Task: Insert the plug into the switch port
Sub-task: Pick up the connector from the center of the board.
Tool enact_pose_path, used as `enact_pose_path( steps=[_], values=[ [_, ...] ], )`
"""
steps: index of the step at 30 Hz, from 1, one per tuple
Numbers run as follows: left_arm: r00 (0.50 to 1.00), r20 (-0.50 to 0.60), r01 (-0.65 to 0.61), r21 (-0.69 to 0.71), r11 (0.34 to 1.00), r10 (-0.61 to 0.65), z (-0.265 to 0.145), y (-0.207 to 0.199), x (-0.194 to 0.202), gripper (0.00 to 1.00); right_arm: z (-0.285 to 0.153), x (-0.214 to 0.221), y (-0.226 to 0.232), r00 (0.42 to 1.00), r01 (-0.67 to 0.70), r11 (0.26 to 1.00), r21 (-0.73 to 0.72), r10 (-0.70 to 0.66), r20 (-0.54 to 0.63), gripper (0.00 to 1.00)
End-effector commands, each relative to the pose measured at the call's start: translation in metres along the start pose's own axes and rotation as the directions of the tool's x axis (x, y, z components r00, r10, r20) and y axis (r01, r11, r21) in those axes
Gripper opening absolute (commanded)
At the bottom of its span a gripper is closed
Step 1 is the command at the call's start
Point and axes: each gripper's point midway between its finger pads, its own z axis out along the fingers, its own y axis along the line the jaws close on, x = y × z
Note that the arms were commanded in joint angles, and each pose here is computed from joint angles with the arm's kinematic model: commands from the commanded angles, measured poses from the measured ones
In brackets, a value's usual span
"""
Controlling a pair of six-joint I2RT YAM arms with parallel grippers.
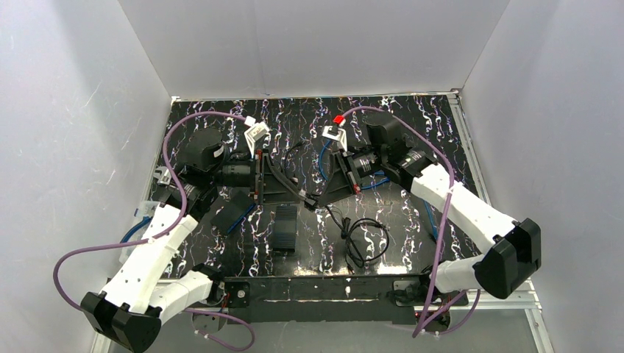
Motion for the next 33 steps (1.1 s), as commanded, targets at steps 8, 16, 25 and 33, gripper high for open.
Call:
enact_pose_path(
  steps=[8,16,25,33],
  values=[
    [1.0,-0.029,-0.001,0.044,0.999,0.002,-0.001,-0.006,0.01,0.66,0.013,-0.017,0.009,0.999,0.053,0.998,-0.042,-0.053,-0.005,0.01],
    [0.999,-0.035,-0.003,0.053,0.999,0.005,-0.002,-0.007,0.012,0.43,0.016,-0.016,0.007,0.999,0.04,0.998,-0.048,-0.041,-0.013,0.01],
    [0.999,-0.039,0.002,0.048,0.999,0.0,-0.002,-0.005,0.014,0.16,0.018,-0.014,0.007,0.999,0.039,0.998,-0.052,-0.04,-0.018,0.01],
    [0.998,-0.056,-0.019,-0.017,1.0,0.018,-0.004,0.003,0.015,0.0,0.02,-0.01,0.009,0.997,0.076,0.996,-0.048,-0.077,-0.03,0.03]
  ],
)
